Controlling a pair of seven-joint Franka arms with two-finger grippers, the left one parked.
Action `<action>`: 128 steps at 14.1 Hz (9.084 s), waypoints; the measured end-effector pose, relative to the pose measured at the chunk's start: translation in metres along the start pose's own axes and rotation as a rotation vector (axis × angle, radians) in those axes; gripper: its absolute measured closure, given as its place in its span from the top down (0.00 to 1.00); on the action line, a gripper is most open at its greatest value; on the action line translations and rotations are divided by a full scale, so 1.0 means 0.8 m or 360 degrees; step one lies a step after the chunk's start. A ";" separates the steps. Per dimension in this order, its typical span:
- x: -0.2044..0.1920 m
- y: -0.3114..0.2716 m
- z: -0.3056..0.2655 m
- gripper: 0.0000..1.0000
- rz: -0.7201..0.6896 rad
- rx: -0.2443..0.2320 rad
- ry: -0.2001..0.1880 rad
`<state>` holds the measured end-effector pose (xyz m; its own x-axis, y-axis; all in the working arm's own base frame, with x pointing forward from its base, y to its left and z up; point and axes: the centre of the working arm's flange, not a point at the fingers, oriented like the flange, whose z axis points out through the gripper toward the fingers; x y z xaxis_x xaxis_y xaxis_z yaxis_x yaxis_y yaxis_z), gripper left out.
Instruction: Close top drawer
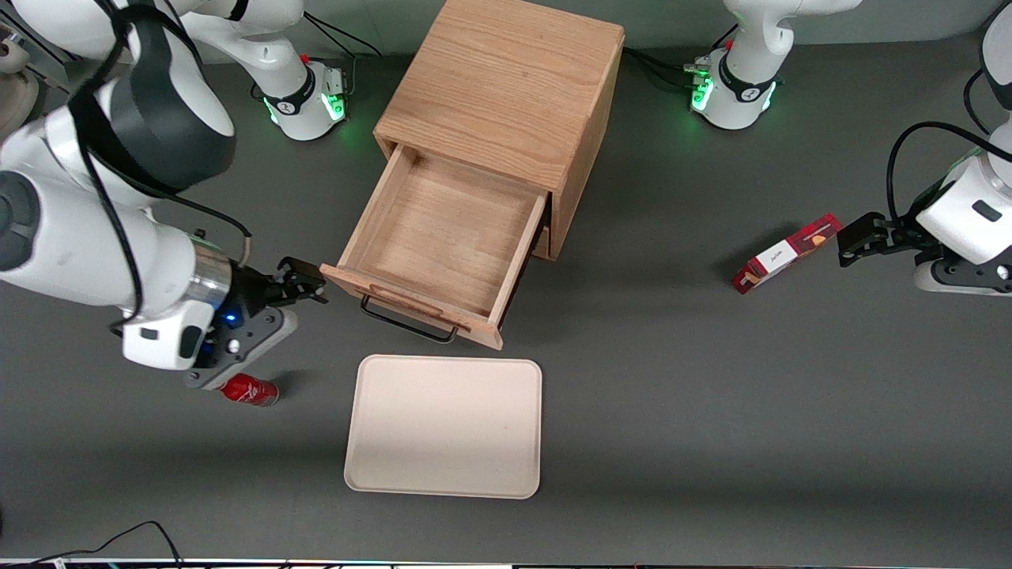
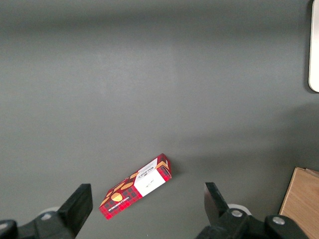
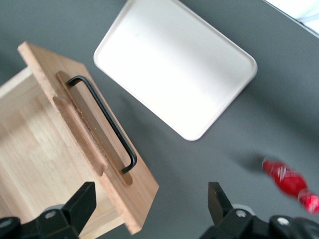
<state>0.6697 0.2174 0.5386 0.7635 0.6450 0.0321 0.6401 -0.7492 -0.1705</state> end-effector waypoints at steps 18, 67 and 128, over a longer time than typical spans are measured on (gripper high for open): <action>0.052 0.027 0.137 1.00 -0.0488 0.0400 0.0079; 0.019 -0.185 0.246 1.00 -0.0701 0.0502 -0.0294; -0.371 0.046 0.010 1.00 0.1584 -0.0262 0.0081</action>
<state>0.4656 -0.0005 0.5151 0.9573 -0.2890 -0.0082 -0.2890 -0.9573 -0.0048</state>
